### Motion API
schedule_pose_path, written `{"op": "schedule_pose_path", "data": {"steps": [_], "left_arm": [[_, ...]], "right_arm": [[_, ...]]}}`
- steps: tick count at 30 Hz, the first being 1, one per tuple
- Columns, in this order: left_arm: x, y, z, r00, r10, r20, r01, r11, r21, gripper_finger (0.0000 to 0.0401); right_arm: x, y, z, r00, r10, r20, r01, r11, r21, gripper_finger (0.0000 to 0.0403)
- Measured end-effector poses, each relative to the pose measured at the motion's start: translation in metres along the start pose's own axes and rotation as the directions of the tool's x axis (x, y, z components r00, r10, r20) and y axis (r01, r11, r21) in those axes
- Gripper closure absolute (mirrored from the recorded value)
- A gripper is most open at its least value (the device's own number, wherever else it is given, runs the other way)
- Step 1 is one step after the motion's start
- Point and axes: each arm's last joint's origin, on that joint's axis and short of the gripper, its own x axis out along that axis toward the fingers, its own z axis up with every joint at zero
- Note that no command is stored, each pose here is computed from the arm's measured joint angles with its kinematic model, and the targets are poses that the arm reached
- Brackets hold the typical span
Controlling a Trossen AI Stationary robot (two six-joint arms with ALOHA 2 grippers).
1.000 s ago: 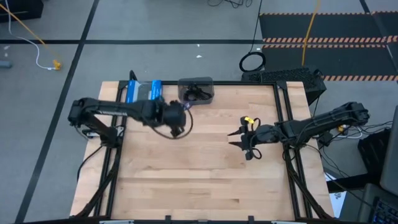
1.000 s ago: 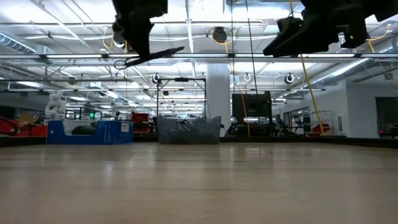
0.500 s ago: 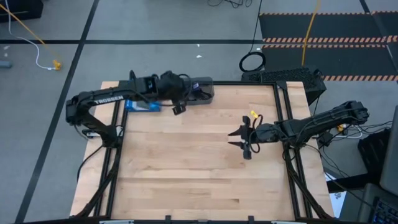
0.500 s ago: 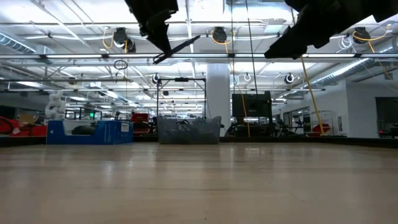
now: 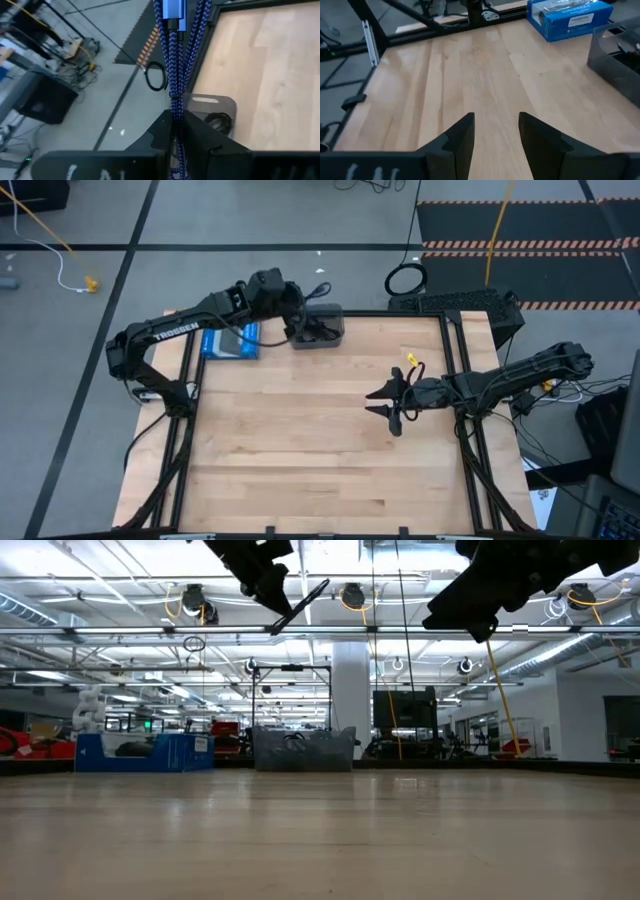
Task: Pick and place USB-C Cables
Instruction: Put the blue charger cable into the black bin
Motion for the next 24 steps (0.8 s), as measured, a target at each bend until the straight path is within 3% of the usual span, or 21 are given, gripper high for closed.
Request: {"op": "schedule_pose_path", "data": {"steps": [5,11,24], "left_arm": [[0.009,0.006,-0.005,0.998,-0.066,0.009,0.066,0.998,-0.003,0.0364],[0.034,0.008,-0.014,0.997,-0.071,-0.038,0.070,0.997,-0.011,0.0364],[0.113,-0.020,-0.051,0.962,-0.139,-0.233,0.149,0.988,0.028,0.0364]], "right_arm": [[0.002,0.000,-0.008,1.000,0.012,0.020,-0.013,0.999,0.036,0.0257],[0.002,0.000,-0.008,0.999,0.019,0.047,-0.019,1.000,-0.020,0.0257],[0.003,-0.004,0.001,0.992,0.007,0.124,0.010,0.991,-0.134,0.0257]]}}
